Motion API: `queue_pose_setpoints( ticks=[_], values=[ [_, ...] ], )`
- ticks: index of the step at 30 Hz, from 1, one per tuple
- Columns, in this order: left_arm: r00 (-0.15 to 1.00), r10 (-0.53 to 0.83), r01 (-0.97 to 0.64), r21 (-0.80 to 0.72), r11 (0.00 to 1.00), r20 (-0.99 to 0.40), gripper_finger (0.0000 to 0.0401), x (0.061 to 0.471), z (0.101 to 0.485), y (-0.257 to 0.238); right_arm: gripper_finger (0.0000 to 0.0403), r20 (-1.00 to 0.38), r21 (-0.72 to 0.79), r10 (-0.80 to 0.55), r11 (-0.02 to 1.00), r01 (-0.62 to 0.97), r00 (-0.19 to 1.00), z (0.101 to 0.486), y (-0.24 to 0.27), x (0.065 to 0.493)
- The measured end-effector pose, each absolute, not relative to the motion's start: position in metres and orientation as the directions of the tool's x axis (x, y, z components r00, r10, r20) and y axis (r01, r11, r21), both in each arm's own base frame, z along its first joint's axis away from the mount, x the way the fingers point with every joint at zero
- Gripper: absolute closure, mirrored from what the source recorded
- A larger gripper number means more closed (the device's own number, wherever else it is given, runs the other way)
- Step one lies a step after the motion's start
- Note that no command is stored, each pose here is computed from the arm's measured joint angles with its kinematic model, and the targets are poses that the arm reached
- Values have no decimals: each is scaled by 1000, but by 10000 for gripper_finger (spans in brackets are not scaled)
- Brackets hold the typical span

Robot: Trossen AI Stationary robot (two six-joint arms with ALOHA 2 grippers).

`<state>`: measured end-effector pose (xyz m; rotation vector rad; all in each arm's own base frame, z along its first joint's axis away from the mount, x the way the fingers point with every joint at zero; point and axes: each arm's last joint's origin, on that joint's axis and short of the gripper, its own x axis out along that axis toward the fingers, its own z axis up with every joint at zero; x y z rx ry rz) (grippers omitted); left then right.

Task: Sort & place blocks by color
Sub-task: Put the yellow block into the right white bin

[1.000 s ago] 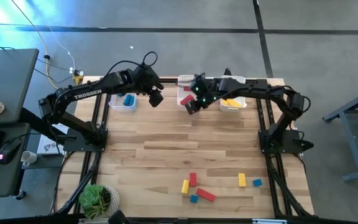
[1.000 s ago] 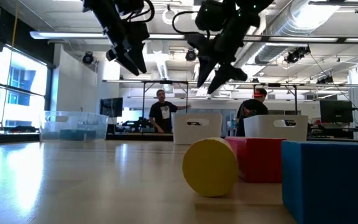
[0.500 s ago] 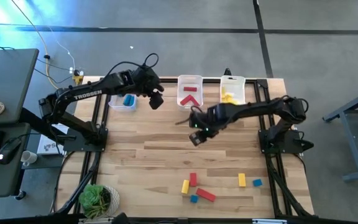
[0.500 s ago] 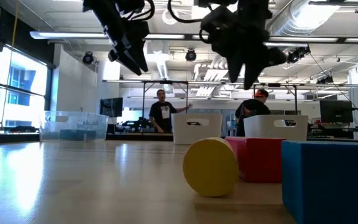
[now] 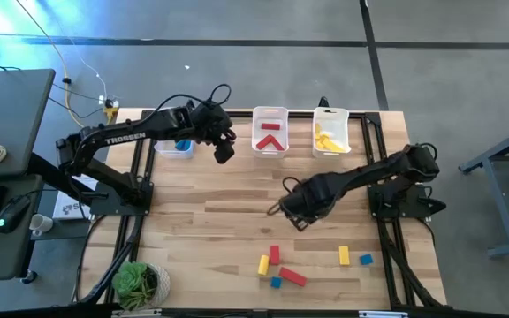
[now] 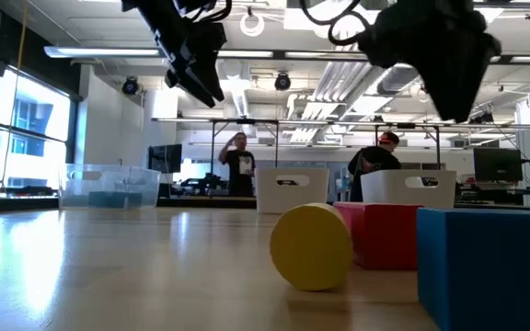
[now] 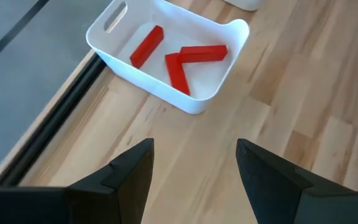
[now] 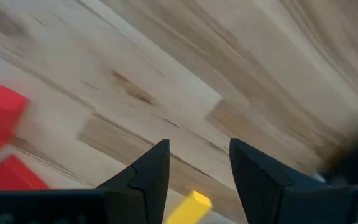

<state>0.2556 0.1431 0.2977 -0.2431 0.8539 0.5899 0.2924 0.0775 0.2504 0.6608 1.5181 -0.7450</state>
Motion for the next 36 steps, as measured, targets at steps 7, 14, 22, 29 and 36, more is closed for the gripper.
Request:
queue_pose_setpoints(
  ticks=[7,14,22,29,36],
  values=[
    [518,380,-632,-44,774,-766,185,259,298,138,249,-986,-156,-61,692,705,-158,251,105,274],
    [513,375,-632,-44,774,-772,185,258,297,136,249,-960,-268,-144,714,646,-240,254,131,251],
    [497,369,-661,-67,748,-786,185,257,296,136,249,-965,-261,-192,696,669,-178,270,146,223],
    [497,368,-672,-81,736,-786,185,257,296,135,249,-980,-183,-173,595,782,-98,282,140,183],
    [498,368,-674,-83,734,-786,185,257,296,135,249,-997,14,-62,408,913,43,278,140,157]
  ],
)
